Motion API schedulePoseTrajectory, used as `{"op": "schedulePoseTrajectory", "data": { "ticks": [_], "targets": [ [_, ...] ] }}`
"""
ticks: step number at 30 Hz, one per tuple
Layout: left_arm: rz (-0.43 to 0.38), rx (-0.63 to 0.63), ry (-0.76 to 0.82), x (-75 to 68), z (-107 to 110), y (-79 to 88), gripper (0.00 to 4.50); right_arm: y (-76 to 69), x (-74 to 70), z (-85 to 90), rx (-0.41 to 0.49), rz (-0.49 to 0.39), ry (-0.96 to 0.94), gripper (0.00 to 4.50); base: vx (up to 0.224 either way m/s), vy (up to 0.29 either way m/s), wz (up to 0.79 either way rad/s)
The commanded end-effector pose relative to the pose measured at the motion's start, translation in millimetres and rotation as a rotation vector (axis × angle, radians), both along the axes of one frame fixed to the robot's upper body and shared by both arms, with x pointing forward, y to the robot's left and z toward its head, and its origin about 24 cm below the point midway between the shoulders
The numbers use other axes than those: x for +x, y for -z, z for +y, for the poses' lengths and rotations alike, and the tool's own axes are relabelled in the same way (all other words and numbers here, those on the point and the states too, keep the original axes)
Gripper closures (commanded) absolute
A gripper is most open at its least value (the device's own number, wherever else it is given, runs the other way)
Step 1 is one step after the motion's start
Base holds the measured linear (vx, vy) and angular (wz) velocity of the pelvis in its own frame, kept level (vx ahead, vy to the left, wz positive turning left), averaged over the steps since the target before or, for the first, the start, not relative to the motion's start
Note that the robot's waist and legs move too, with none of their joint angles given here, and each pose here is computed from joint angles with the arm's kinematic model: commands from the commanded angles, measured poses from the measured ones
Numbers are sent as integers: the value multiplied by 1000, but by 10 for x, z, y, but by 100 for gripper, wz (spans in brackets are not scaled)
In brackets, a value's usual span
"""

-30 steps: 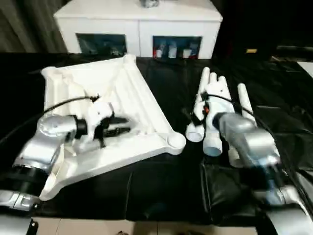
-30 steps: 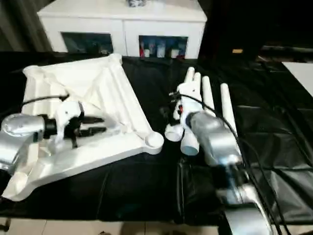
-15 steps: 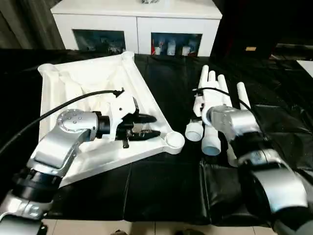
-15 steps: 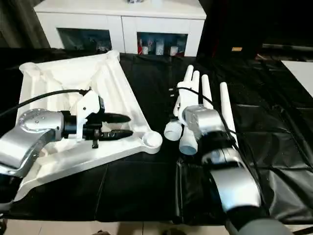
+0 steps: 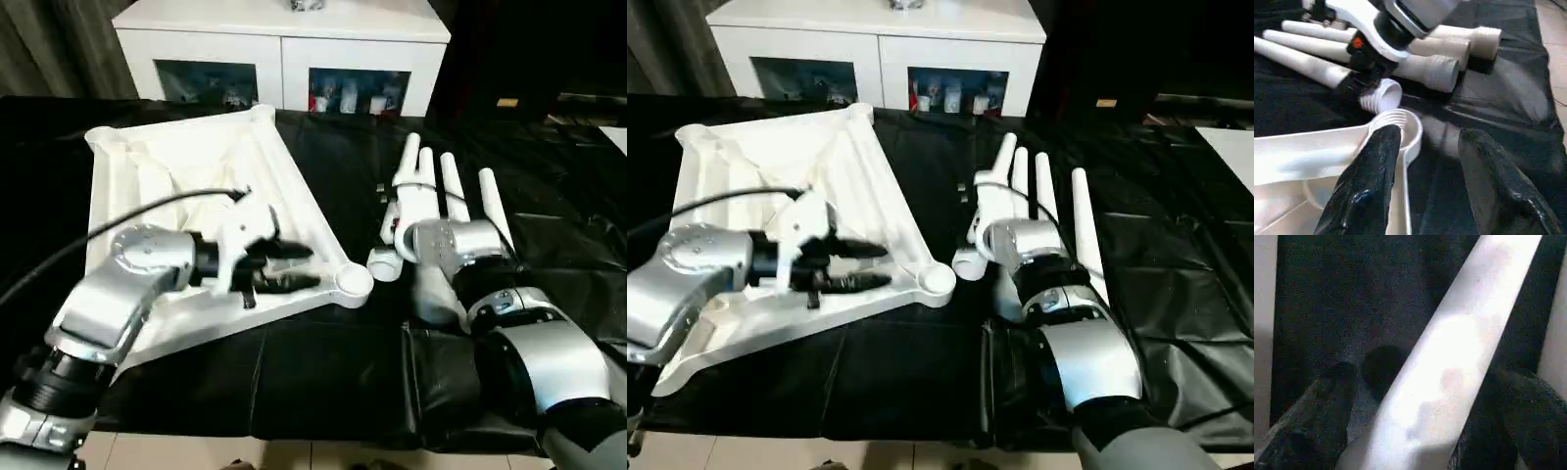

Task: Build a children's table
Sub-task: Pick table leg

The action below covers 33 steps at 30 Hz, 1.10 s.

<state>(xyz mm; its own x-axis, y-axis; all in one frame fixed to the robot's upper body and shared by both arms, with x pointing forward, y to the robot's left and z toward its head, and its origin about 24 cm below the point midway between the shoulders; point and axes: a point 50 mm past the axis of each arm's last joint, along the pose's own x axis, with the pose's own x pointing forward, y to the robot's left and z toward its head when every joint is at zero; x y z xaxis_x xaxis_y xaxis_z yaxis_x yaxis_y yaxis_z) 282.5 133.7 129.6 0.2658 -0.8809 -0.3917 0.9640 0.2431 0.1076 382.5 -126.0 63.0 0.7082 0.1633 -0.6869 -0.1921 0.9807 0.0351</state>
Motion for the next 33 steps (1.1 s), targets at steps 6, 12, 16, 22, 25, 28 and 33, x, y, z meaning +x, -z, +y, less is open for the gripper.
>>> {"op": "schedulePoseTrajectory", "data": {
  "ticks": [6, 12, 16, 22, 25, 28, 33],
  "targets": [
    [-21, 21, 5, -6, -5, -41, 223, 181, -89, -96, -4, 100, 49, 49, 0, 0, 0],
    [-28, 29, -2, 9, 5, -47, 223, 153, -70, -142, 21, 91, 81, 93, 0, 0, 0],
    [-28, 27, -2, 14, 3, -52, 223, 147, -64, -155, 36, 90, 97, 124, 0, 0, 0],
    [-47, 23, -18, 30, 1, -63, 223, 133, -55, -177, 69, 83, 129, 170, 0, 0, 0],
    [-81, 9, -65, 72, 8, -78, 223, 70, -22, -202, 131, 54, 166, 199, 0, 0, 0],
    [-118, -10, -129, 125, 29, -94, 223, 0, 3, -210, 184, 26, 169, 223, 0, 0, 0],
    [-142, -42, -194, 173, 30, -104, 223, -69, 12, -224, 233, -9, 154, 247, 0, 0, 0]
  ]
}}
